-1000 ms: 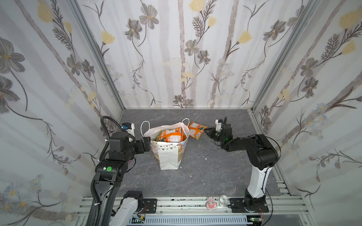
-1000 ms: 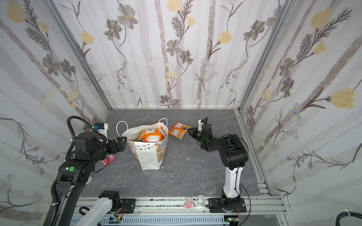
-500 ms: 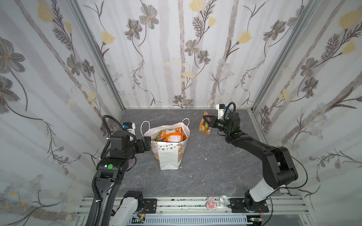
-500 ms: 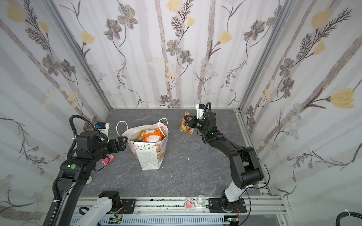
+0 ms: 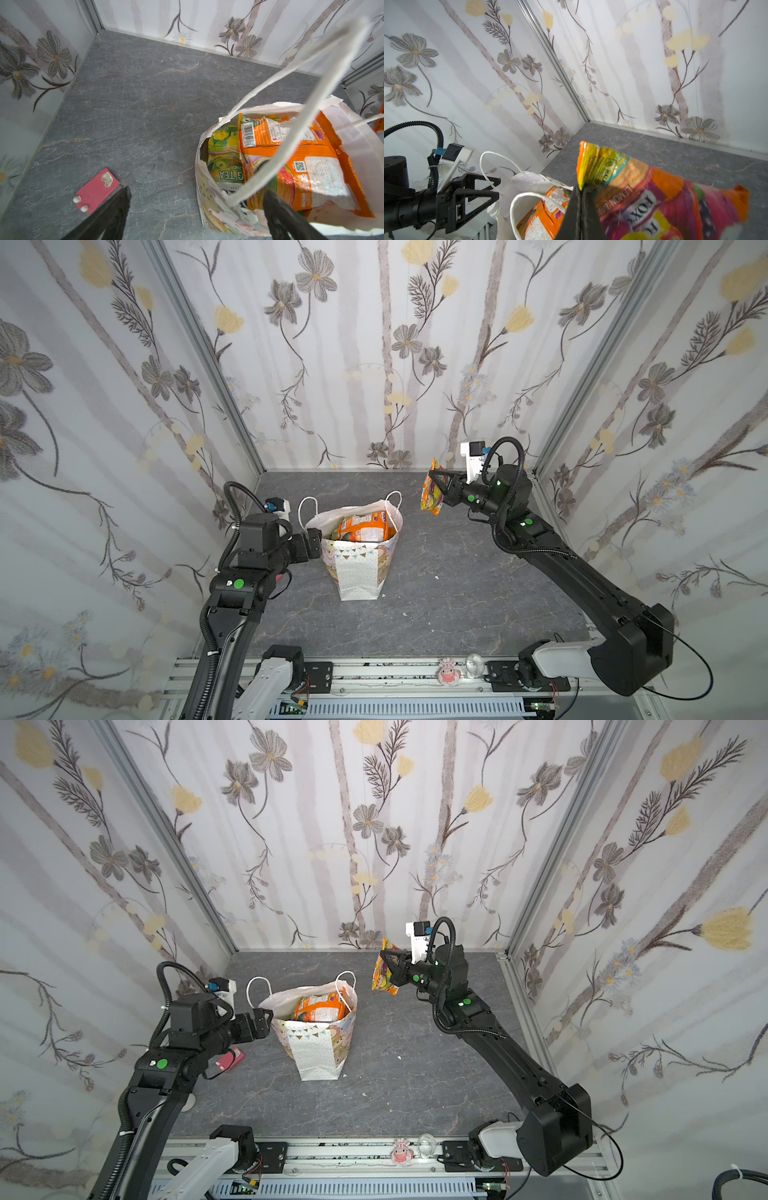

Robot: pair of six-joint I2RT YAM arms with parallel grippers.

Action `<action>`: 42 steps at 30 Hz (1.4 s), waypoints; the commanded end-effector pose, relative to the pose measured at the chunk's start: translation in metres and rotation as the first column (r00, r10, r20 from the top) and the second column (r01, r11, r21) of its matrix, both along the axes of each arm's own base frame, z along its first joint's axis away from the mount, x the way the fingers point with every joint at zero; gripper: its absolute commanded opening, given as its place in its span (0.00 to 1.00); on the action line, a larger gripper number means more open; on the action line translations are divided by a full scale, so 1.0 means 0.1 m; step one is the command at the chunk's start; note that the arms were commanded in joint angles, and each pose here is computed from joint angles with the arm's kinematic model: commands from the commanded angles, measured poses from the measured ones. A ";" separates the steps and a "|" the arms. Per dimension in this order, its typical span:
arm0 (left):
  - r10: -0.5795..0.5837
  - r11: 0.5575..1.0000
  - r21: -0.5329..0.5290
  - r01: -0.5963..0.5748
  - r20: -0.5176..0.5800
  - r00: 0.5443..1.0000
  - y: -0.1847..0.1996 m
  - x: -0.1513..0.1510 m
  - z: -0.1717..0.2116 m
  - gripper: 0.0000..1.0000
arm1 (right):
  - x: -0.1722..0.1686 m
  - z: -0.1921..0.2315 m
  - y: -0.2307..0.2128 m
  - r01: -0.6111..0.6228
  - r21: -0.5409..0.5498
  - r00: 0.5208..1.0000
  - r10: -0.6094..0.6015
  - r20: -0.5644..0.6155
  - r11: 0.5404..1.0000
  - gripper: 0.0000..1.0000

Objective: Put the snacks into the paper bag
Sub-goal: 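Lift the orange pack with the right gripper and carry it toward the bag, then lower the orange pack into the paper bag with the right gripper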

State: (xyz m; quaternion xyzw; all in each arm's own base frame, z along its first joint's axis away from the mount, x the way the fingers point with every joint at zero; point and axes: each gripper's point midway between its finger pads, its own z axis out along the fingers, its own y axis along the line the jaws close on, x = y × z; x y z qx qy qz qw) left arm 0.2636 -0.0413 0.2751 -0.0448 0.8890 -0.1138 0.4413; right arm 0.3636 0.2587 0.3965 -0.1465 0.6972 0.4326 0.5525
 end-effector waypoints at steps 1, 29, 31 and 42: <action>-0.007 1.000 -0.027 0.008 0.027 1.000 -0.03 0.04 0.09 1.00 | -0.04 0.18 -0.03 0.035 -0.030 0.998 -0.033 0.054 0.999 0.00; -0.059 0.995 -0.083 0.063 0.044 0.997 -0.16 0.12 0.17 1.00 | -1.10 1.48 0.79 -0.271 -0.008 0.926 0.263 0.272 0.962 0.00; -0.036 0.997 -0.067 0.040 0.050 0.998 -0.11 0.11 0.20 1.00 | -1.15 1.48 0.89 -0.307 -0.009 0.916 0.299 0.268 0.952 0.00; 0.018 0.999 -0.032 -0.016 0.050 0.999 0.02 0.08 0.31 1.00 | -1.35 1.19 1.52 -0.496 -0.076 0.845 0.501 0.187 0.865 0.00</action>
